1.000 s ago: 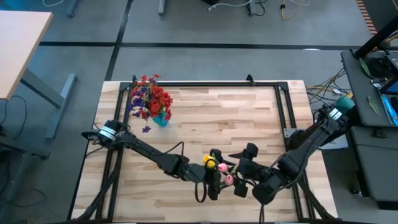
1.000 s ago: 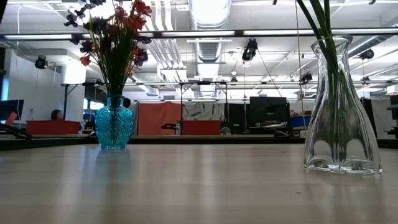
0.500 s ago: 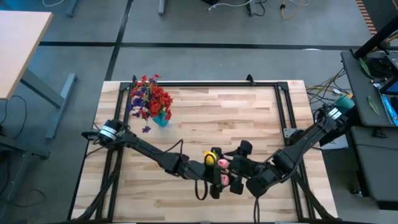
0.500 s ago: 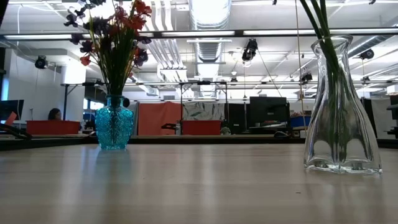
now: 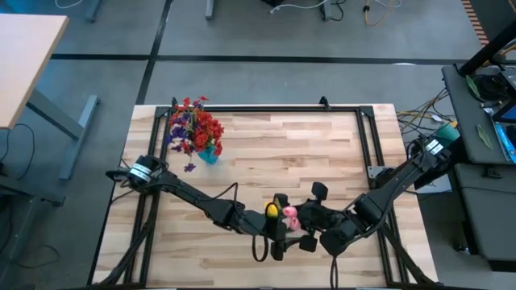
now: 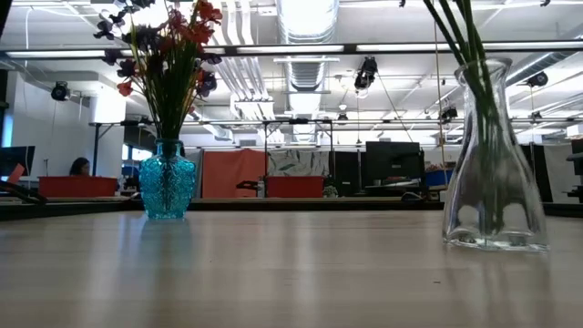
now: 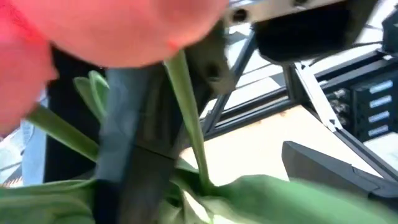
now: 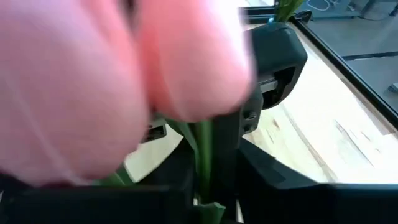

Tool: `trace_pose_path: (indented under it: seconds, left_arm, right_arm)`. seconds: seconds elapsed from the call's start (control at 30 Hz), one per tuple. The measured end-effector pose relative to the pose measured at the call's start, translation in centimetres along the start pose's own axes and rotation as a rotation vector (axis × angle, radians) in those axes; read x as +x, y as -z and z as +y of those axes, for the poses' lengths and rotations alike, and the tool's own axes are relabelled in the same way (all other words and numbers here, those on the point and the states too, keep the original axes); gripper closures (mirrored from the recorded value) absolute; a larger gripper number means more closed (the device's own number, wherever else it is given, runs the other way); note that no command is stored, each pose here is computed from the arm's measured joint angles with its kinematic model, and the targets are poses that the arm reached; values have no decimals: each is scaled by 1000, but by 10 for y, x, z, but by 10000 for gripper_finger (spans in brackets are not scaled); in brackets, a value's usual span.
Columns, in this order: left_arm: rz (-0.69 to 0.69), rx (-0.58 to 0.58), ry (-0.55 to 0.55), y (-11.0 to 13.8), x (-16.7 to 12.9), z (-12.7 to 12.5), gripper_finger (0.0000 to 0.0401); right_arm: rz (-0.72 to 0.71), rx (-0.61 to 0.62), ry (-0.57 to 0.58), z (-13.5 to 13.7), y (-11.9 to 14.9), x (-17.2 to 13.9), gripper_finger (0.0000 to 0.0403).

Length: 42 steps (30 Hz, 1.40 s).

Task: Sort flowers into vase by color
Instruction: Put the pink tulip into the transparent vase

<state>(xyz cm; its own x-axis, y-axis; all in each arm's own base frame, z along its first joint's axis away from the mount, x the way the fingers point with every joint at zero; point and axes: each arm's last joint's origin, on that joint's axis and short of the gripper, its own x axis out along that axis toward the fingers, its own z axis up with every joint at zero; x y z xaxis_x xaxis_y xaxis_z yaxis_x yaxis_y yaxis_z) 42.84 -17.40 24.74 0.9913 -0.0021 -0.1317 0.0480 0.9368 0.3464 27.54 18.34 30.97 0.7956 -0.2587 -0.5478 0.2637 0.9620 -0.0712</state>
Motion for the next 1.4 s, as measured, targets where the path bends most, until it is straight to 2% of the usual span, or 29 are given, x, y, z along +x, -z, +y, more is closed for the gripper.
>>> trace_pose_path:
  seconds: [0.1, 0.3, 0.47, 0.73, 0.93, 1.27, 1.4]
  left_arm:
    - [-2, 16, 12, 0, -1, -2, 65]
    - [-1, 31, 21, -1, -2, -4, 64]
    - [-3, -36, 23, -1, -1, -4, 64]
    - [31, -27, 53, 2, -2, -6, 64]
    - [88, -15, 73, 1, -6, -4, 64]
    - [64, -11, 121, -3, -9, -2, 64]
    - [71, -7, 131, -2, -9, -2, 45]
  right_arm:
    - [7, -7, -12, 0, 0, -1, 349]
    - [7, 2, -7, 1, 1, -1, 339]
    - [16, 63, 15, -2, 3, 0, 312]
    - [38, 59, 17, -2, 7, -1, 336]
    - [30, 64, 11, 0, 8, -2, 337]
    - [23, 67, 12, 0, 7, -3, 337]
    - [24, 65, 14, 0, 7, -3, 337]
